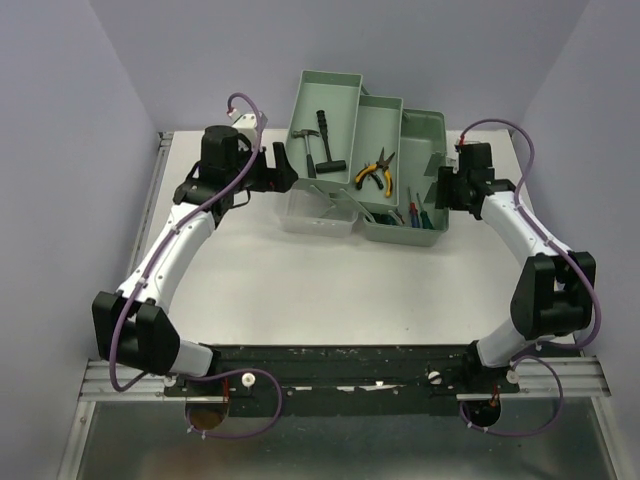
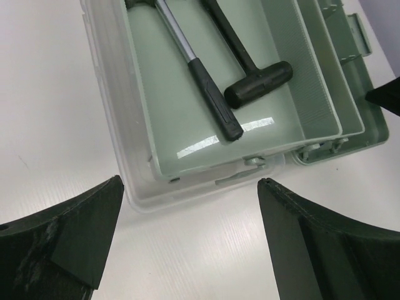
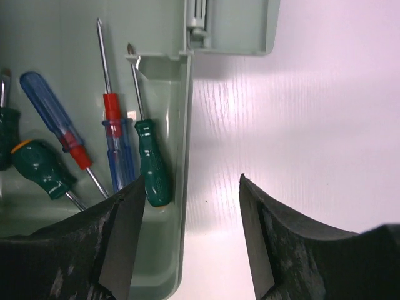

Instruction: Pack the tool kit

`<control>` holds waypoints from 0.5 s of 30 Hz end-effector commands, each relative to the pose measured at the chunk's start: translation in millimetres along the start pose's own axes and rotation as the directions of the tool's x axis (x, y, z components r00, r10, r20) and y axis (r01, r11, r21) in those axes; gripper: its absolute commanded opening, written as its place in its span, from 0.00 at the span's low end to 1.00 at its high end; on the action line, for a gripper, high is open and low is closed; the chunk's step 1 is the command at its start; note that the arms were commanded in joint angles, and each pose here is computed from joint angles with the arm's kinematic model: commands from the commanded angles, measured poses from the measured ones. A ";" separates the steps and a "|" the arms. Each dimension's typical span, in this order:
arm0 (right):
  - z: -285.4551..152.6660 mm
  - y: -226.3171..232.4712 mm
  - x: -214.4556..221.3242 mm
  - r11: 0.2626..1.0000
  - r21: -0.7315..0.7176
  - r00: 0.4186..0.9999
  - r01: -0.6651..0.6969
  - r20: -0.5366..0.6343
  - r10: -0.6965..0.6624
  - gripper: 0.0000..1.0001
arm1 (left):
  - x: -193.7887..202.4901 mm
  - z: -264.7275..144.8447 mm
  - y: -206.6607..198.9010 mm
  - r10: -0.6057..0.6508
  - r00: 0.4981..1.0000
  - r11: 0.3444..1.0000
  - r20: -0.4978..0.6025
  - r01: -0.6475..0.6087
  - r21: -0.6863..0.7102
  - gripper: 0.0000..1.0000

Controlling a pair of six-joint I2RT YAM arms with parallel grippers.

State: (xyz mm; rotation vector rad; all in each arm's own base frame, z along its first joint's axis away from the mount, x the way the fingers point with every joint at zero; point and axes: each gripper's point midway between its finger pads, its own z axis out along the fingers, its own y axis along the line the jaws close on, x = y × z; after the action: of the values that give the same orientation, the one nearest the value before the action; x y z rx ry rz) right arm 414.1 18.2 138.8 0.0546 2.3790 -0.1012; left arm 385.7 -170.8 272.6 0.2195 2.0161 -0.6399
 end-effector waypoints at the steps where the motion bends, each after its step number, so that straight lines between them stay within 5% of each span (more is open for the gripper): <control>1: 6.1 -2.2 9.6 1.000 0.010 1.000 -0.006 -0.005 0.006 0.68 | -22.5 12.3 21.0 0.074 0.997 0.992 -0.006 -0.075 -0.100 0.97; 7: 15.9 8.3 24.7 0.999 -0.043 0.999 -0.009 -0.040 0.008 0.59 | -23.9 40.7 34.6 0.075 0.996 0.989 -0.050 -0.081 -0.127 0.95; 15: 21.8 28.1 38.5 0.989 -0.143 0.996 -0.020 -0.084 0.008 0.26 | -12.0 71.2 34.5 0.040 0.991 0.996 -0.125 -0.049 -0.071 0.56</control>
State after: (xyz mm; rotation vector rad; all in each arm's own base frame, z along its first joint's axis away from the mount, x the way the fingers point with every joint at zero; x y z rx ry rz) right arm 406.6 29.6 108.8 0.0342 2.4334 -0.0143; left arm 457.5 -173.1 251.2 0.2443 2.1044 -0.5076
